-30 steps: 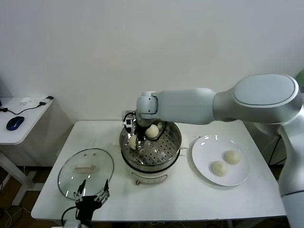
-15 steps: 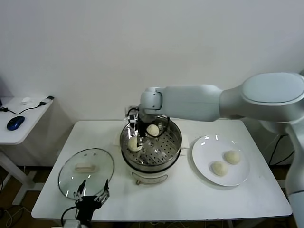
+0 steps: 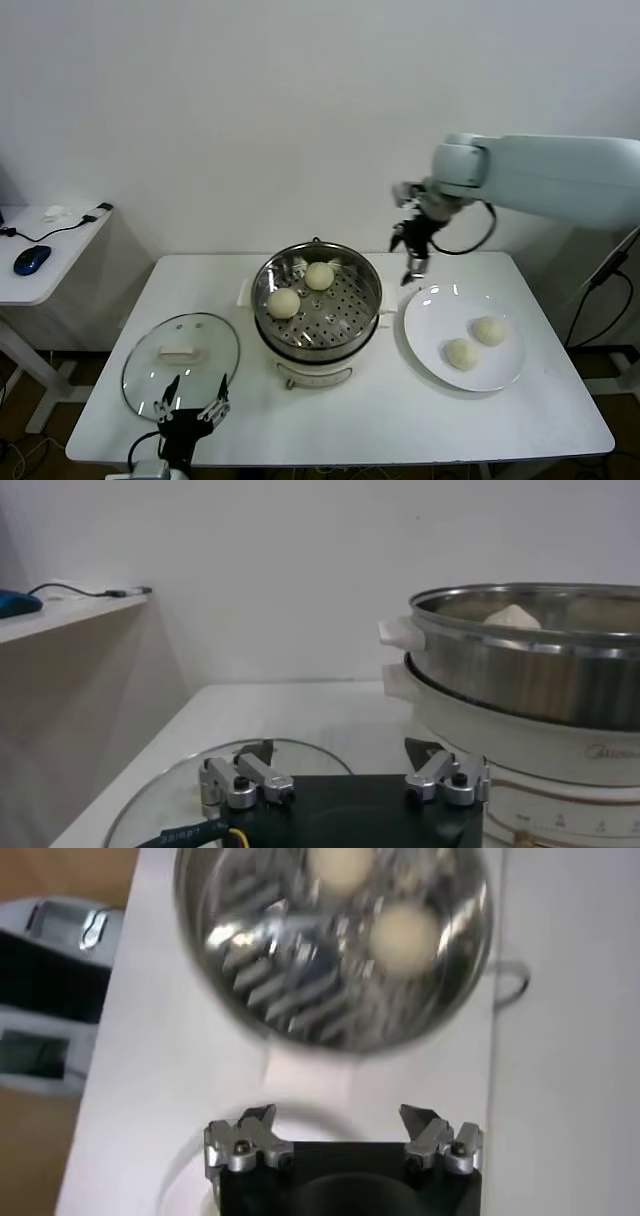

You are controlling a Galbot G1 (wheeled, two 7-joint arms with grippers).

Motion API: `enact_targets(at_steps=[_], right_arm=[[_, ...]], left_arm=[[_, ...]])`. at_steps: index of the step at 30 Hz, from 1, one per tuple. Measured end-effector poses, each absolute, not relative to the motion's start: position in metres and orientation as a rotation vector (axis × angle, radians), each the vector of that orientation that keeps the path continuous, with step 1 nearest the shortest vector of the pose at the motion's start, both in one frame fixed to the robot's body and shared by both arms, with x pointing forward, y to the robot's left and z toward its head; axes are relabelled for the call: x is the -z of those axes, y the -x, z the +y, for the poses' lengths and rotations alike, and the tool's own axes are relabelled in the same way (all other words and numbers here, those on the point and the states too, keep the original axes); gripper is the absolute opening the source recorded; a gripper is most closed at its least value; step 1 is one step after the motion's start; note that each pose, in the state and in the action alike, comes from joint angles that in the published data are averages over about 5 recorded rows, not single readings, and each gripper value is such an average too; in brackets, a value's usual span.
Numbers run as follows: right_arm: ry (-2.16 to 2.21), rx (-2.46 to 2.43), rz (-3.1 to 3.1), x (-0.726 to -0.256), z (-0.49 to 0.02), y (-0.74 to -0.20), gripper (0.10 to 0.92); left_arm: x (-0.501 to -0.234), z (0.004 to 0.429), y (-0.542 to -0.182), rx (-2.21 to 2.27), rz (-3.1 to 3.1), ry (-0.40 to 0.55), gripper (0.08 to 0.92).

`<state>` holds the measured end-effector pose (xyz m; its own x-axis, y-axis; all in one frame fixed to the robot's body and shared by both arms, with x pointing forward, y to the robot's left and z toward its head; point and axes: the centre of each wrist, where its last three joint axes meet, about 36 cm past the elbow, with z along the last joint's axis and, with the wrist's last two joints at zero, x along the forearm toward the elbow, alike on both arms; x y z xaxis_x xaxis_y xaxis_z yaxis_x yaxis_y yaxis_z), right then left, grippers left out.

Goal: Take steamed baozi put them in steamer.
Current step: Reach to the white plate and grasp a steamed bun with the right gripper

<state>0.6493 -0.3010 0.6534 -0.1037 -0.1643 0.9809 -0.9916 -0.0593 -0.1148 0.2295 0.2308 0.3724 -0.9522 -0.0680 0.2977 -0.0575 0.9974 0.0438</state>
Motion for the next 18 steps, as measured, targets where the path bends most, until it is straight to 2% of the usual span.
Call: enact_targets(at_steps=[7,18], right_arm=[[-1.289,-1.205,-1.339,-0.590,-0.353,-0.629,0.823],[-1.241,-1.175,-1.321,-0.514,-0.374,-0.614,0.823]], left_arm=[[-0.372,0.229,-0.229,0.050,-2.833,-0.098,0.823],[-0.369,0.228,-0.226,0.055,-2.827,-0.107,0.823]])
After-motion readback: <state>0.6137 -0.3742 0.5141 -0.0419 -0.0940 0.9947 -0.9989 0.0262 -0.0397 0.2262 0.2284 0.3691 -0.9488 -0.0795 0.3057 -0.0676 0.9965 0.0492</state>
